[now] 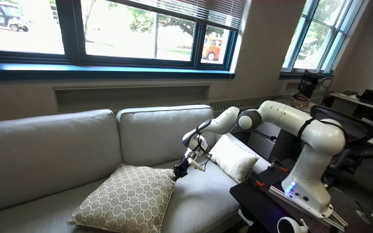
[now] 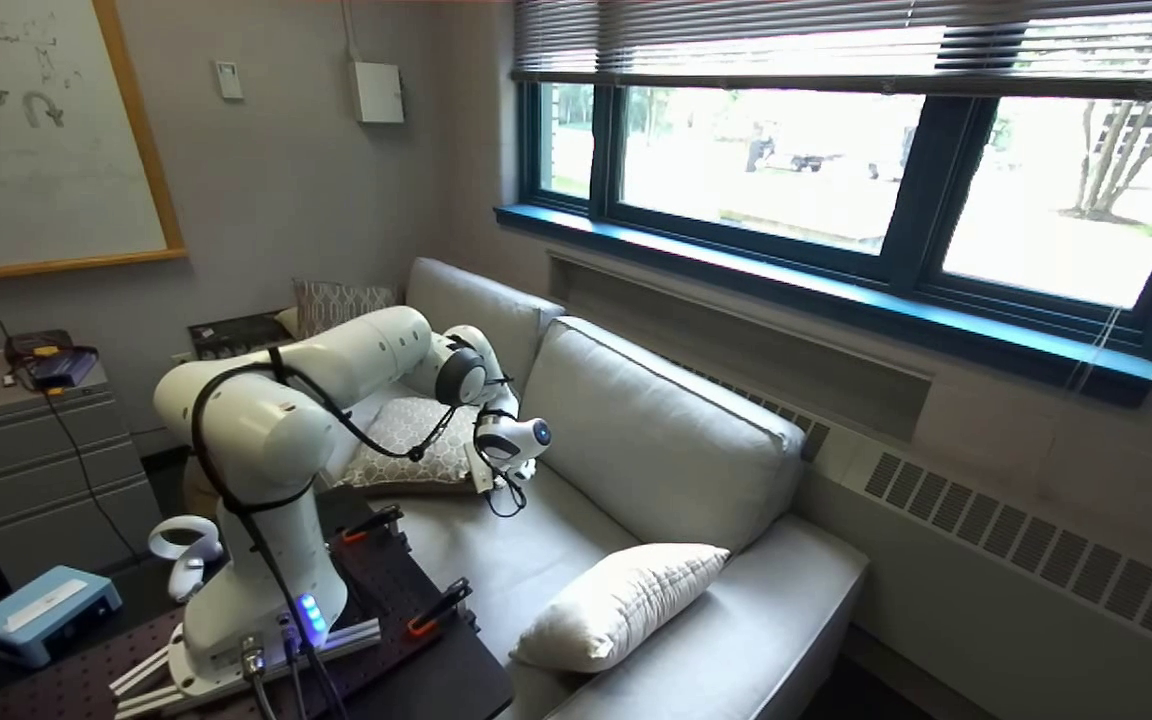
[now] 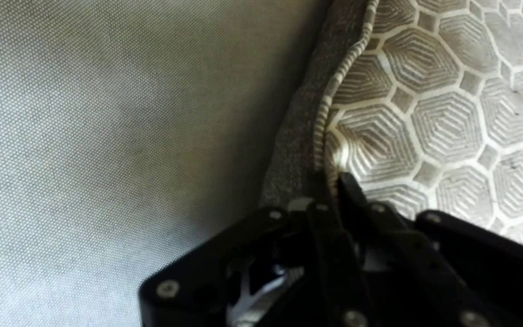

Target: Put the two pillows on the right end of the chair

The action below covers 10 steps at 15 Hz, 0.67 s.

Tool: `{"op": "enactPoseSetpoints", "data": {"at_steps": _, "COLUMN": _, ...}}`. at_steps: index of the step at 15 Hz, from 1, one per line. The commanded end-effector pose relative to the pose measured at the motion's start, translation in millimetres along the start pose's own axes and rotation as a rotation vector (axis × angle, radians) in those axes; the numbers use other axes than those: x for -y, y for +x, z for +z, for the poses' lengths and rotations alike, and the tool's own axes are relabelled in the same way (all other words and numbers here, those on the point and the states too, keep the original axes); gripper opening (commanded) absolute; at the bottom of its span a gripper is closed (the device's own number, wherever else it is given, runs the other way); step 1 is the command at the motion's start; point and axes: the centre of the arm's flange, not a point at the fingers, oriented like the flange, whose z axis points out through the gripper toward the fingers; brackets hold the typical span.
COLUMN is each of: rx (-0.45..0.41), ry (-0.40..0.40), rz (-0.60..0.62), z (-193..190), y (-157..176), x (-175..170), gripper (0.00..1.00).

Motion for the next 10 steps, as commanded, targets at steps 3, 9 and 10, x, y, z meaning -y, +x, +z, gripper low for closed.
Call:
{"op": "enactPoseSetpoints", "data": {"at_steps": 3, "rx": -0.025, "ry": -0.098, "rz": -0.074, "z": 36, "y": 67, "x": -5, "gripper": 0.02}}
{"op": "enactPoseSetpoints", "data": {"at_steps": 9, "rx": 0.005, "ry": -0.279, "rz": -0.092, "z": -33, "y": 53, "x": -24, "gripper": 0.03}}
{"op": "enactPoseSetpoints", "data": {"at_steps": 10, "rx": -0.013, "ry": -0.278, "rz": -0.089, "z": -48, "y": 42, "x": -30, "gripper": 0.02}}
